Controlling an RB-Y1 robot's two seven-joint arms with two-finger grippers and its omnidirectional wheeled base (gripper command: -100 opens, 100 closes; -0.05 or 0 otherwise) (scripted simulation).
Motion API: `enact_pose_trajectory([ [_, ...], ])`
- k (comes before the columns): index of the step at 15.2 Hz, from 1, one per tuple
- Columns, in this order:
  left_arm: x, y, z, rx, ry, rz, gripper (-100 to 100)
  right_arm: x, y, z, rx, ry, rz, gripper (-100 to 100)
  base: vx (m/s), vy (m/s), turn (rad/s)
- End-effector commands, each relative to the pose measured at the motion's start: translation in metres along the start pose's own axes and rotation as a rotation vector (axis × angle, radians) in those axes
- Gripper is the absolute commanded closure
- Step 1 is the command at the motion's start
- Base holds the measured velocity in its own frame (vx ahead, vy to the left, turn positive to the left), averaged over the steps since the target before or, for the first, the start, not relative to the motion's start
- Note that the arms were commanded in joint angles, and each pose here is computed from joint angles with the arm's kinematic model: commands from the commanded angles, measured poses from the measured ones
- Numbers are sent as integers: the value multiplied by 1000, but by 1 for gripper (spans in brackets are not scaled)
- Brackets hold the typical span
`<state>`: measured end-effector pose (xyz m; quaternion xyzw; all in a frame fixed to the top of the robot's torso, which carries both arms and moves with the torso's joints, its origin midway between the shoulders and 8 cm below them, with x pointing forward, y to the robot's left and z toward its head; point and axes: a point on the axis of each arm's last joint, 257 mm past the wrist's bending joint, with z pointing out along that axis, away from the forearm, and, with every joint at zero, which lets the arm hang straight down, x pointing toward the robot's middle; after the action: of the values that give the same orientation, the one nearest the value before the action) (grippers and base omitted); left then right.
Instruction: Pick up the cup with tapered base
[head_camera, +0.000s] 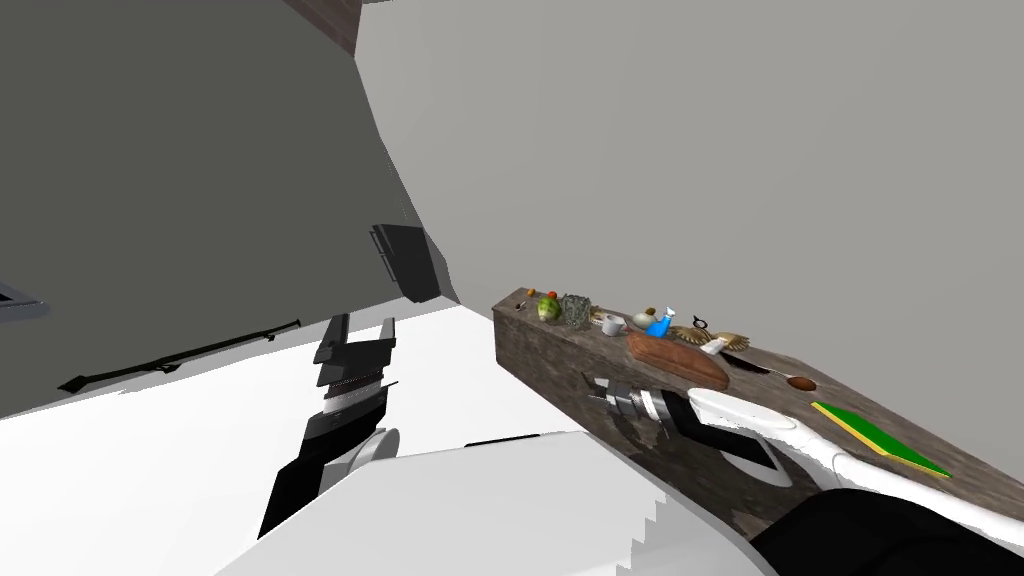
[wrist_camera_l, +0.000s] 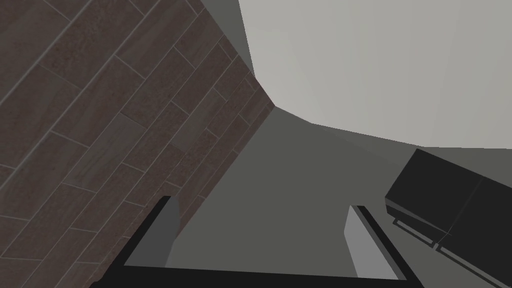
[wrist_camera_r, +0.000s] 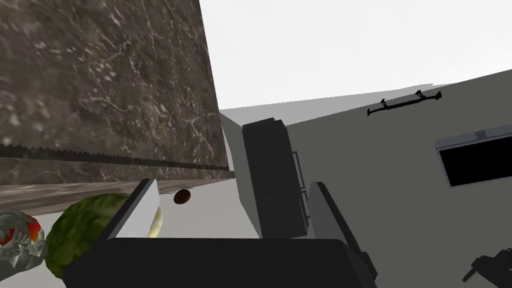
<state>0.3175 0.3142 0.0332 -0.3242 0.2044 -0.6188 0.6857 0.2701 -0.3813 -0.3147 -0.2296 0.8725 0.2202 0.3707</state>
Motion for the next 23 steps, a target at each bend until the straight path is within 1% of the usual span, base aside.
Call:
enact_pose_trajectory([
  [1,0,0,0,0,0,0,0,12,-22,-15,40,67,-29,-100,53,3,107],
  [4,0,0,0,0,0,0,0,9,-31,-26,48,109,-69,-100,67,-11,56],
  [5,0,0,0,0,0,0,0,19,-50,-39,83,158,-85,-100,70,-20,112],
  [8,0,0,0,0,0,0,0,14,-58,-49,91,198,-124,-100,71,-23,52],
  [9,0,0,0,0,0,0,0,22,-76,-65,127,246,-139,-100,64,-17,104],
  [11,0,0,0,0,0,0,0,17,-83,-73,134,277,-171,-100,71,-28,80],
  [12,0,0,0,0,0,0,0,16,-84,-75,135,283,-176,-100,44,-21,-8],
  [13,0,0,0,0,0,0,0,22,-102,-92,170,333,-192,-100,82,-36,95],
  [16,0,0,0,0,0,0,0,14,-108,-101,178,363,-224,-100,76,-41,50],
  [17,0,0,0,0,0,0,0,19,-124,-118,211,413,-236,-100,63,-34,77],
  [19,0,0,0,0,0,0,0,11,-130,-126,219,440,-265,-100,78,-47,80],
  [20,0,0,0,0,0,0,0,17,-142,-143,247,485,-270,-100,101,-61,101],
  [22,0,0,0,0,0,0,0,8,-147,-151,255,511,-299,-100,93,-74,77],
  [23,0,0,0,0,0,0,0,11,-159,-170,280,564,-310,-100,105,-77,99],
])
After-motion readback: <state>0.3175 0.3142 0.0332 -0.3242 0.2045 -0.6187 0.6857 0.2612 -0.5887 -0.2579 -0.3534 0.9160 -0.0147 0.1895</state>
